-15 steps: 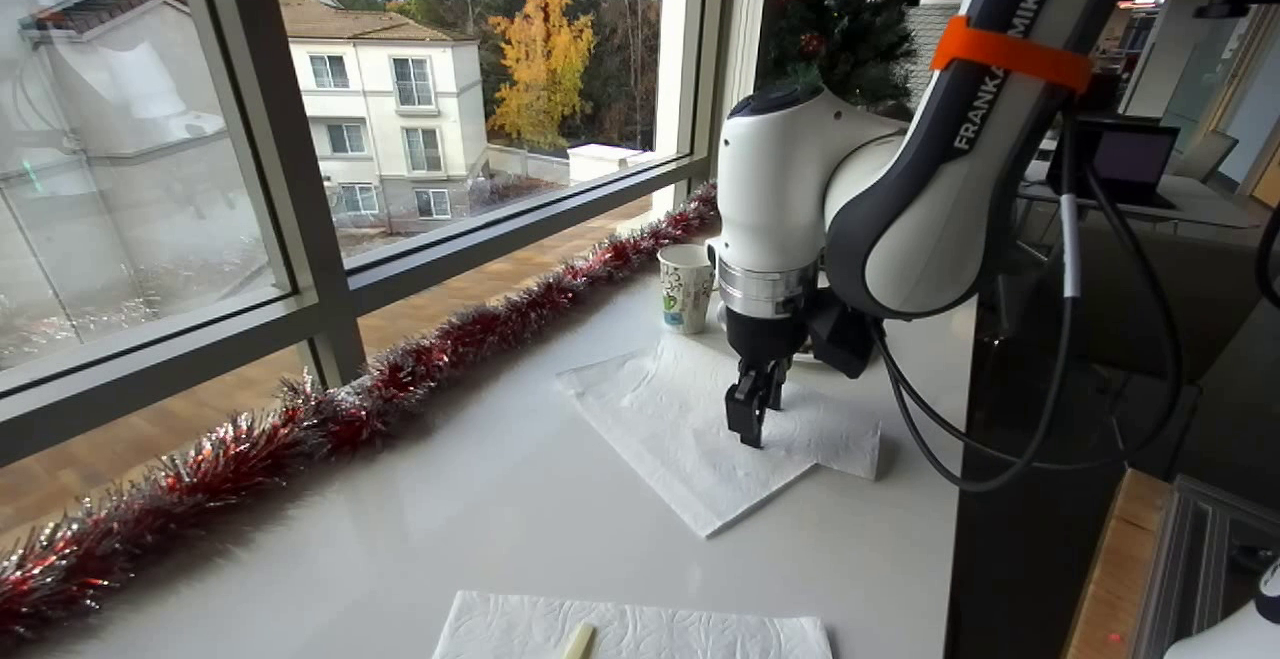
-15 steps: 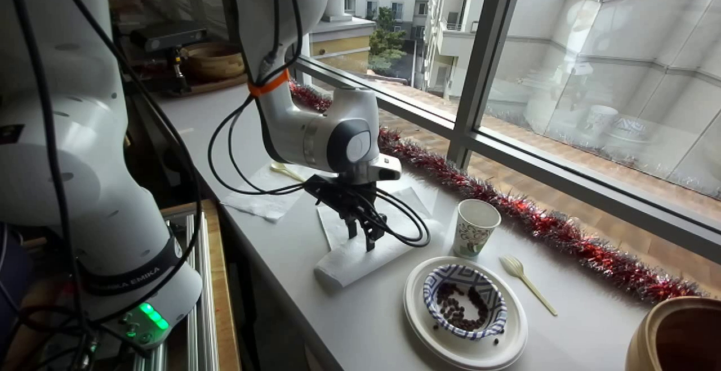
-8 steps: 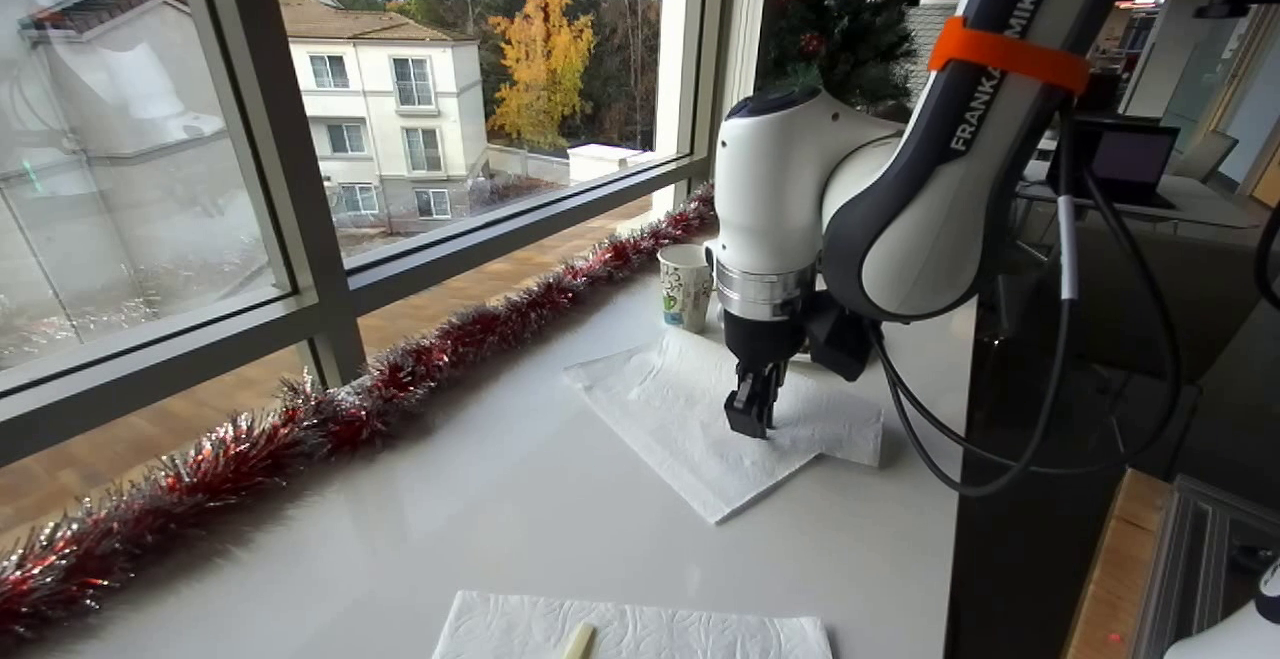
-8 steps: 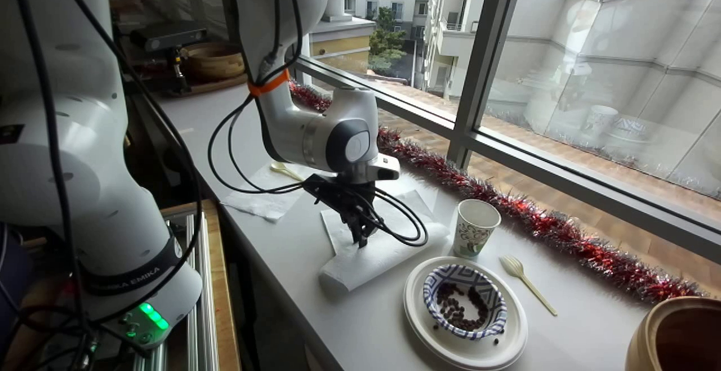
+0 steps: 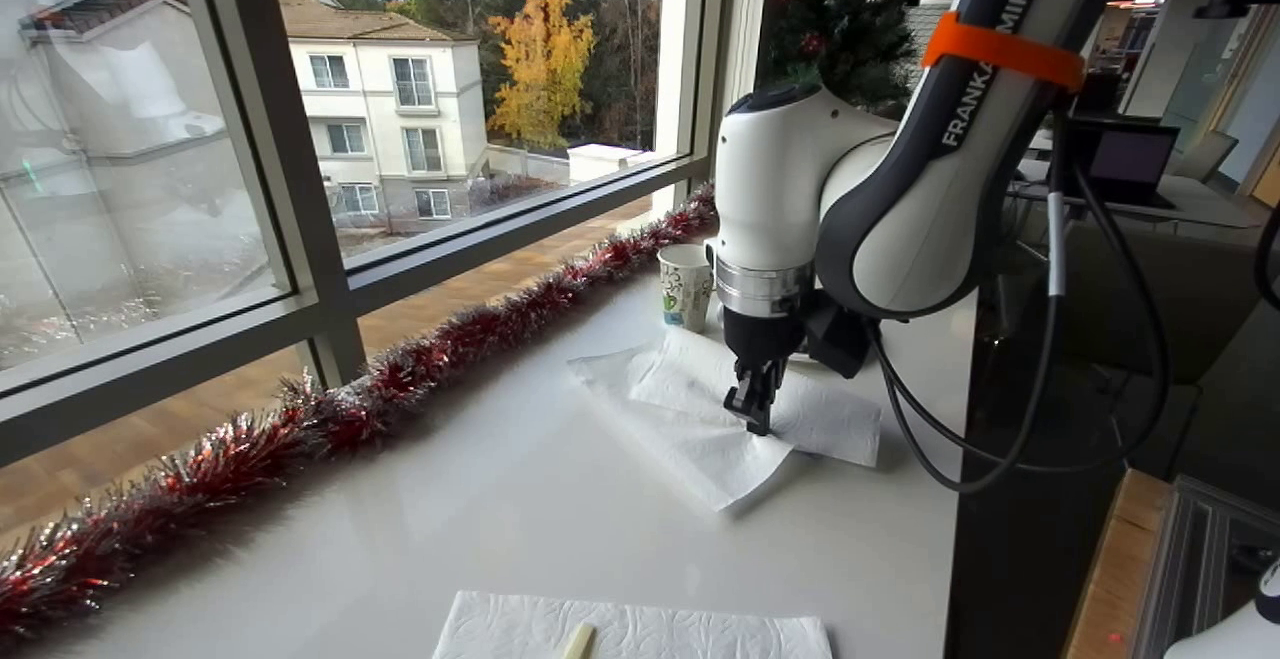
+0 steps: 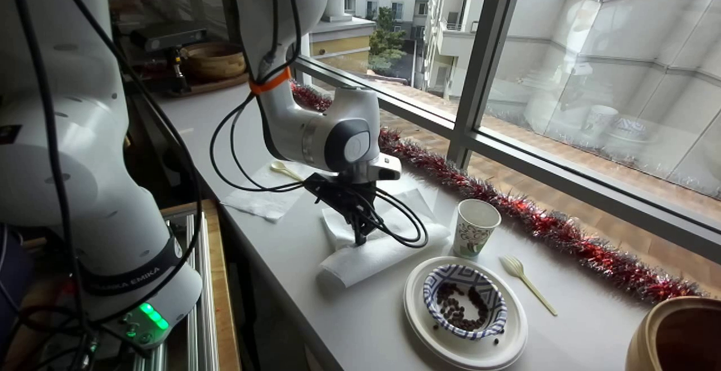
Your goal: Unfold the napkin on the right
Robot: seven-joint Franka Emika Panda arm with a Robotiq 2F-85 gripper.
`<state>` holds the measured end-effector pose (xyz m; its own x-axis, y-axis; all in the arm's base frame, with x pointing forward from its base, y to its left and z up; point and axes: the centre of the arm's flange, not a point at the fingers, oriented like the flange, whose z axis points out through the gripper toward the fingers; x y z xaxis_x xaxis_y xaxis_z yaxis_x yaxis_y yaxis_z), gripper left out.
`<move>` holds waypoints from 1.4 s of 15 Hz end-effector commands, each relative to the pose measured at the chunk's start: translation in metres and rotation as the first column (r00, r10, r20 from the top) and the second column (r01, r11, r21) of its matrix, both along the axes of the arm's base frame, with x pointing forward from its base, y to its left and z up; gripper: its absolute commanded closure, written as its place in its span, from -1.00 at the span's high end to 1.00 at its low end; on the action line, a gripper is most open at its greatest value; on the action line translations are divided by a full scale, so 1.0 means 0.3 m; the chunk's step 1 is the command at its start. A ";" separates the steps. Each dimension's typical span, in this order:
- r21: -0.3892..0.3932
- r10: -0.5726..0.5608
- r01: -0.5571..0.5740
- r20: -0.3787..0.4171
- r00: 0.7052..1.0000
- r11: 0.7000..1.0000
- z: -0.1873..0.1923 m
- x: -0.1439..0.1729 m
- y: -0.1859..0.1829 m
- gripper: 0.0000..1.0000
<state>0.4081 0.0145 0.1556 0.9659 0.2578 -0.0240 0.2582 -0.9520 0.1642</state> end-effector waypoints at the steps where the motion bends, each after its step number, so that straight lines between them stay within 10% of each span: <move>1: 0.042 -0.011 0.011 0.000 1.000 0.999 0.070 0.003 0.012 -0.88; 13: 0.286 -0.102 0.081 0.059 0.993 0.955 0.564 0.061 0.107 -0.90; 21: 0.637 -0.112 0.087 -0.001 0.994 0.766 1.217 0.080 0.154 -0.91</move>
<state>0.4320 0.0643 0.4506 0.9802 0.1254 0.1531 0.1721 -0.9221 -0.3465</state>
